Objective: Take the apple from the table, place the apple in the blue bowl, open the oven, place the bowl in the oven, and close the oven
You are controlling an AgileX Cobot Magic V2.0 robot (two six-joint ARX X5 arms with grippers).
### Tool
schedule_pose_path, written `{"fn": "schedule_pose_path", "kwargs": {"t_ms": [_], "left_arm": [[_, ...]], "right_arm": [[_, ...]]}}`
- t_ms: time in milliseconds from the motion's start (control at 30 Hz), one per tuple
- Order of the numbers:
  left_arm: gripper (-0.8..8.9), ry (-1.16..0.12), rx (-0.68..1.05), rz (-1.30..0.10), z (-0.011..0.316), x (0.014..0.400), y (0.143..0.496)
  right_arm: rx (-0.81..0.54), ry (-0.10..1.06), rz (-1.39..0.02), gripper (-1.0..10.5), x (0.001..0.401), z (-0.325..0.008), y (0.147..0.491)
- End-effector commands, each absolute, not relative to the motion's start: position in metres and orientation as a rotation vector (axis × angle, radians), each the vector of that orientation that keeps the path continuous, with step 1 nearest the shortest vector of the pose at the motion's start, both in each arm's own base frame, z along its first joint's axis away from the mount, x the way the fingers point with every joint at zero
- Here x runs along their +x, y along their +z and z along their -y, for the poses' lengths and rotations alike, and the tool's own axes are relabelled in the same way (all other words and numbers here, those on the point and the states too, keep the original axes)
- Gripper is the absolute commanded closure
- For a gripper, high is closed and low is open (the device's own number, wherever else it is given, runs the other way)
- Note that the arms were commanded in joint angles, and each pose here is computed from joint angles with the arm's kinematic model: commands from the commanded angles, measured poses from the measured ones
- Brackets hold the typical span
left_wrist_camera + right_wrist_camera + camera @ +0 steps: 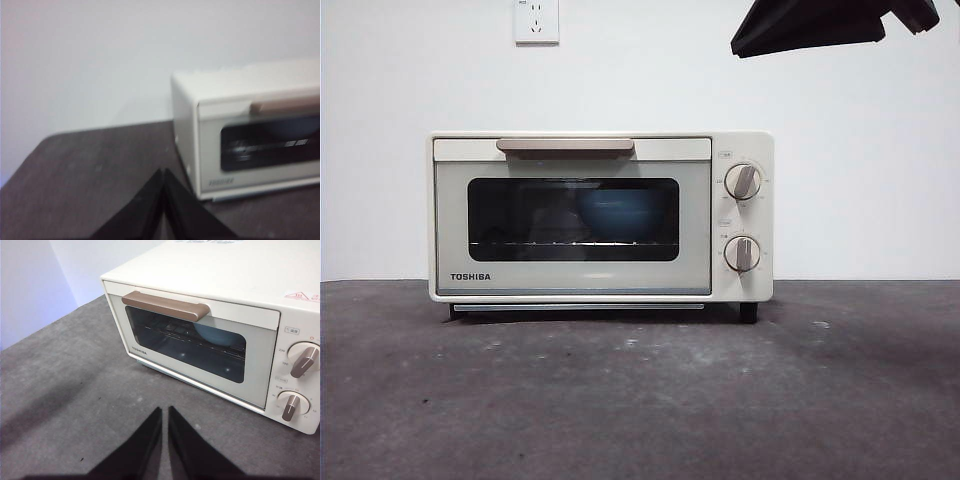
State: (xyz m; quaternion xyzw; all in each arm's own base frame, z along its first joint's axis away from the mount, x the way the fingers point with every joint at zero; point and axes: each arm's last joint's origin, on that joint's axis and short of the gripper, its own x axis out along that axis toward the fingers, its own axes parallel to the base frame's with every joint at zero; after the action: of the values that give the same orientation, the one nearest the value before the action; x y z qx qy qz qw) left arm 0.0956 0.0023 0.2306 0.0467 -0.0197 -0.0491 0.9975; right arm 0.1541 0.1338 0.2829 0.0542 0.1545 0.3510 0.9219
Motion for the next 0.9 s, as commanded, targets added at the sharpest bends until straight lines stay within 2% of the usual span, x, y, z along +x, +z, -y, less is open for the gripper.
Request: {"fn": "schedule_pose_path", "kwargs": {"t_ms": [33, 467, 633, 900], "left_arm": [[8.06, -0.084, 0.106, 0.031, -0.003, 0.096, 0.214], [8.06, -0.092, 0.087, -0.125, -0.003, 0.094, 0.160], [8.06, -0.094, 0.052, -0.212, -0.003, 0.093, 0.151], [8.06, -0.087, -0.015, -0.214, -0.003, 0.093, 0.151]], "right_arm": [[0.101, 0.729, -0.306, 9.4, 0.154, -0.136, 0.284], [0.101, 0.729, -0.306, 9.4, 0.154, -0.136, 0.284], [0.101, 0.728, -0.306, 9.4, 0.154, -0.136, 0.284], [0.101, 0.729, -0.306, 9.4, 0.154, -0.136, 0.284]]}}
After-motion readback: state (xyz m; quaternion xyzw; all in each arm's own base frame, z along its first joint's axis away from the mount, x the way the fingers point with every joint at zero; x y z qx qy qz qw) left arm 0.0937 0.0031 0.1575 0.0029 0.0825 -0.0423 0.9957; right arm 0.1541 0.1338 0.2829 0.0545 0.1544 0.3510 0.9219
